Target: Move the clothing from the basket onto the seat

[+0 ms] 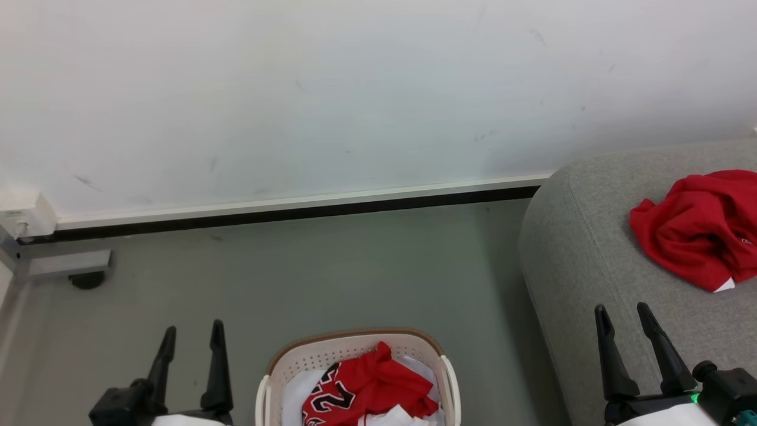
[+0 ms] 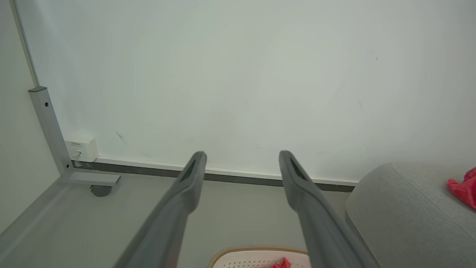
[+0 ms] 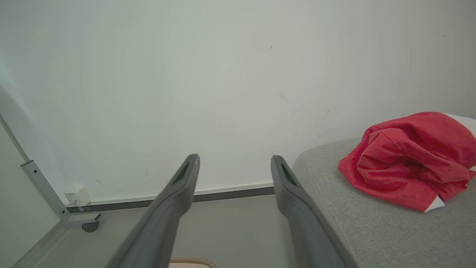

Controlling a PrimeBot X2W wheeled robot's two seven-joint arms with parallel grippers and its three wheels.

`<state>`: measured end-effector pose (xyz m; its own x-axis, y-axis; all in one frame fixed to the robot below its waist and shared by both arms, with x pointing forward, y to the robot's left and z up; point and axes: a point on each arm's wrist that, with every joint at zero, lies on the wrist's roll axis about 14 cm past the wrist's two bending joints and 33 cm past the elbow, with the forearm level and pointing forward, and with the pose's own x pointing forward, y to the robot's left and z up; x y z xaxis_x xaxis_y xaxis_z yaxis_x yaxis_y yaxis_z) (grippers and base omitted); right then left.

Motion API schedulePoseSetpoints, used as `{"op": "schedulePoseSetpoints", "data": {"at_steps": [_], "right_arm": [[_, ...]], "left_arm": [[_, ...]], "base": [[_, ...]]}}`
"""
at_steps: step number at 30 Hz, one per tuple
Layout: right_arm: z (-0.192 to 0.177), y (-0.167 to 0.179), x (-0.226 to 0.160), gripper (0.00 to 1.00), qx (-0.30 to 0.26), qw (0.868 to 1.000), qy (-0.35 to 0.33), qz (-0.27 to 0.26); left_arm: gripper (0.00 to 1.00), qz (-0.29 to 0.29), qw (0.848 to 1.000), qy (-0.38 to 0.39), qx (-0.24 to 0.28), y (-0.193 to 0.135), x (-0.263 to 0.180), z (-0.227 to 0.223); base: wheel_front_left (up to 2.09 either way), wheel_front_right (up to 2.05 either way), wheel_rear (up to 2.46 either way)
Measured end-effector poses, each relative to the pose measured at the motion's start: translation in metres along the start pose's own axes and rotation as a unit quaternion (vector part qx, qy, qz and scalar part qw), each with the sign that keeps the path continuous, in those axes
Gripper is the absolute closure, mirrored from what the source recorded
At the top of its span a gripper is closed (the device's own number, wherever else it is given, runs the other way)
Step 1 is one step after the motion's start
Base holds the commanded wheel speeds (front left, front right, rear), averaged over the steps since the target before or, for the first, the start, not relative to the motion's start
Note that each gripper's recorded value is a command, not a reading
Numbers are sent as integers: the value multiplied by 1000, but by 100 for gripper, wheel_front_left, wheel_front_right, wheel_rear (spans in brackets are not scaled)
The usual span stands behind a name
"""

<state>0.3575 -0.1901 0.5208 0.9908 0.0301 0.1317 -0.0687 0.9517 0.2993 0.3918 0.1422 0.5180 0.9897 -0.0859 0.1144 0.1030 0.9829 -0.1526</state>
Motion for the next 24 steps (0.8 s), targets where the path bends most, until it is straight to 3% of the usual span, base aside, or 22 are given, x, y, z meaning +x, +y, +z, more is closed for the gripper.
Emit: {"op": "schedulePoseSetpoints", "data": {"at_steps": [24], "right_arm": [[-4,-2,3,0,-1,1000,6,-4]], "left_arm": [[0,-16,1000,9,1,-4,6,-8]], "base": [[0,0,0]]}}
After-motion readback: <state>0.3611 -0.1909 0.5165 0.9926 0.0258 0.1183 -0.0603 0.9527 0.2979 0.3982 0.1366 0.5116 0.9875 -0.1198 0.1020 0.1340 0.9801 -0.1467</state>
